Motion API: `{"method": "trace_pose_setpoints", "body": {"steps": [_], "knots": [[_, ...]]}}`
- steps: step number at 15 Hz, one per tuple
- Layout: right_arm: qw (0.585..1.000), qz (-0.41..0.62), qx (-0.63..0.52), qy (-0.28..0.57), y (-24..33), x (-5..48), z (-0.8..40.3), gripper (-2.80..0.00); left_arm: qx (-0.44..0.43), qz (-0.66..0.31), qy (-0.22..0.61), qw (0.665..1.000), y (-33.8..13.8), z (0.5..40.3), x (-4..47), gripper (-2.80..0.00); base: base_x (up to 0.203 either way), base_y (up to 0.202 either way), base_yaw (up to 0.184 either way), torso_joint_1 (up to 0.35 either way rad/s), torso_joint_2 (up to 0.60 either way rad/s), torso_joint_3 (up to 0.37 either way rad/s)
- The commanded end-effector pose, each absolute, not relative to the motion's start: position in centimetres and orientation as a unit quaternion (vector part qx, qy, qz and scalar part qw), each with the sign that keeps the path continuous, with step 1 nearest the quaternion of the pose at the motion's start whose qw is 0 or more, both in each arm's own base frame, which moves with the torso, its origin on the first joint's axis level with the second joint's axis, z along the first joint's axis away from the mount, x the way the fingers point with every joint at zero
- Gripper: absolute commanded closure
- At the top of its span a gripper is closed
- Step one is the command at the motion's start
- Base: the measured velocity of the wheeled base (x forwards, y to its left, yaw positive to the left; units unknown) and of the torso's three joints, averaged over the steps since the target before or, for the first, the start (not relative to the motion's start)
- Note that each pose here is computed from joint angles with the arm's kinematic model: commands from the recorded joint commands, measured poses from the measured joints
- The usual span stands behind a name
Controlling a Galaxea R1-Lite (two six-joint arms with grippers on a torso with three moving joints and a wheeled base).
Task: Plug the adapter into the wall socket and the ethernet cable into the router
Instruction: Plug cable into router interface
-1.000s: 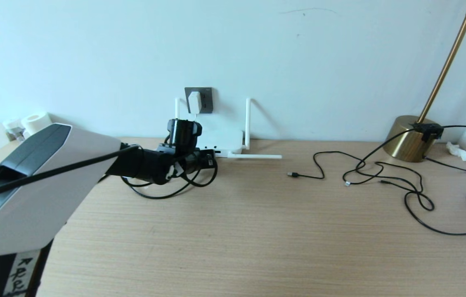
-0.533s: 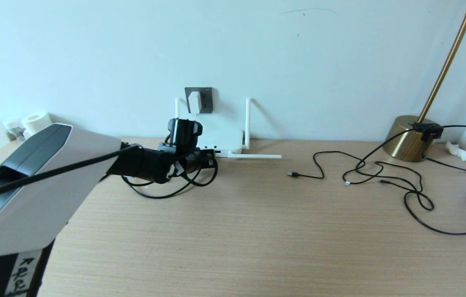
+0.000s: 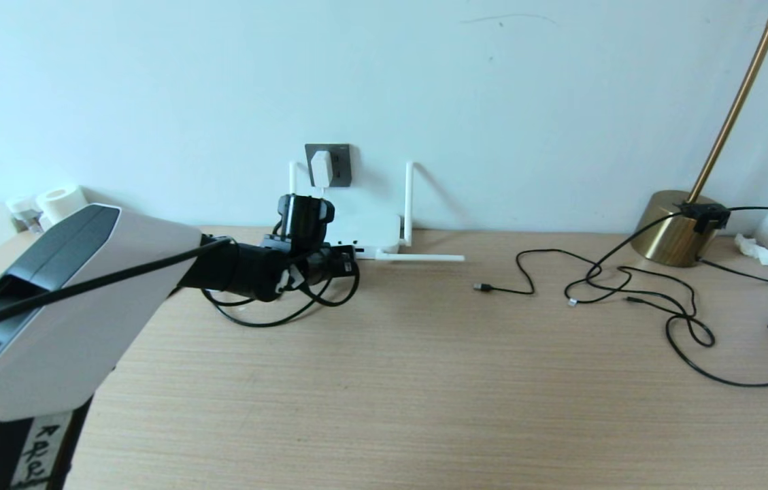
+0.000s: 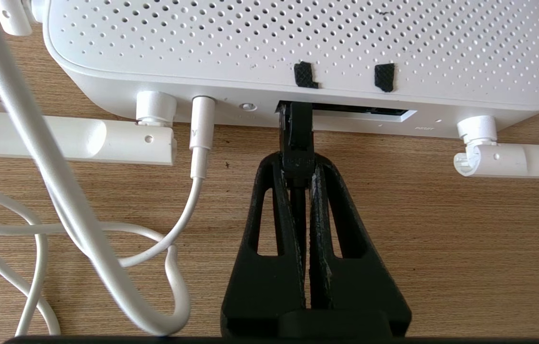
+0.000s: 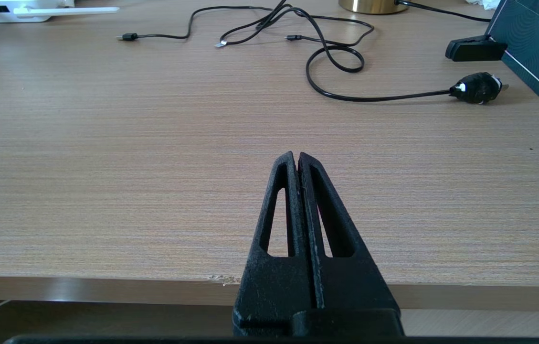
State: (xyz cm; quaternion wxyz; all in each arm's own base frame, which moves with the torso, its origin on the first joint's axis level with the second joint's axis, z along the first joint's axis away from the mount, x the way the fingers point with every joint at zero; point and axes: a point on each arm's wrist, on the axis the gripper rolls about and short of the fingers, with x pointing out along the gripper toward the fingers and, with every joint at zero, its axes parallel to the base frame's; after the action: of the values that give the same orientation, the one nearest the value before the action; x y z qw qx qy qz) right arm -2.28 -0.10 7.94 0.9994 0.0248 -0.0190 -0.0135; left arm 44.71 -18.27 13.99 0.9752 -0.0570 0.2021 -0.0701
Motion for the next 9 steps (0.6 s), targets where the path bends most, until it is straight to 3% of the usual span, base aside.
{"method": "trace_pose_setpoints", "body": {"steps": [1,9], "knots": [[1.0,-0.013,0.025,-0.013,-0.1,-2.19,7.65,0.0,-0.059,-0.066,0.201,0.976,-18.0,13.98,44.85,0.0,0.0,0.0,0.0,0.0,0.0,0.0],[1.0,-0.013,0.025,-0.013,-0.1,-2.19,7.65,0.0,-0.058,-0.065,0.203,0.975,-17.86,13.83,45.08,0.0,0.0,0.0,0.0,0.0,0.0,0.0]]}}
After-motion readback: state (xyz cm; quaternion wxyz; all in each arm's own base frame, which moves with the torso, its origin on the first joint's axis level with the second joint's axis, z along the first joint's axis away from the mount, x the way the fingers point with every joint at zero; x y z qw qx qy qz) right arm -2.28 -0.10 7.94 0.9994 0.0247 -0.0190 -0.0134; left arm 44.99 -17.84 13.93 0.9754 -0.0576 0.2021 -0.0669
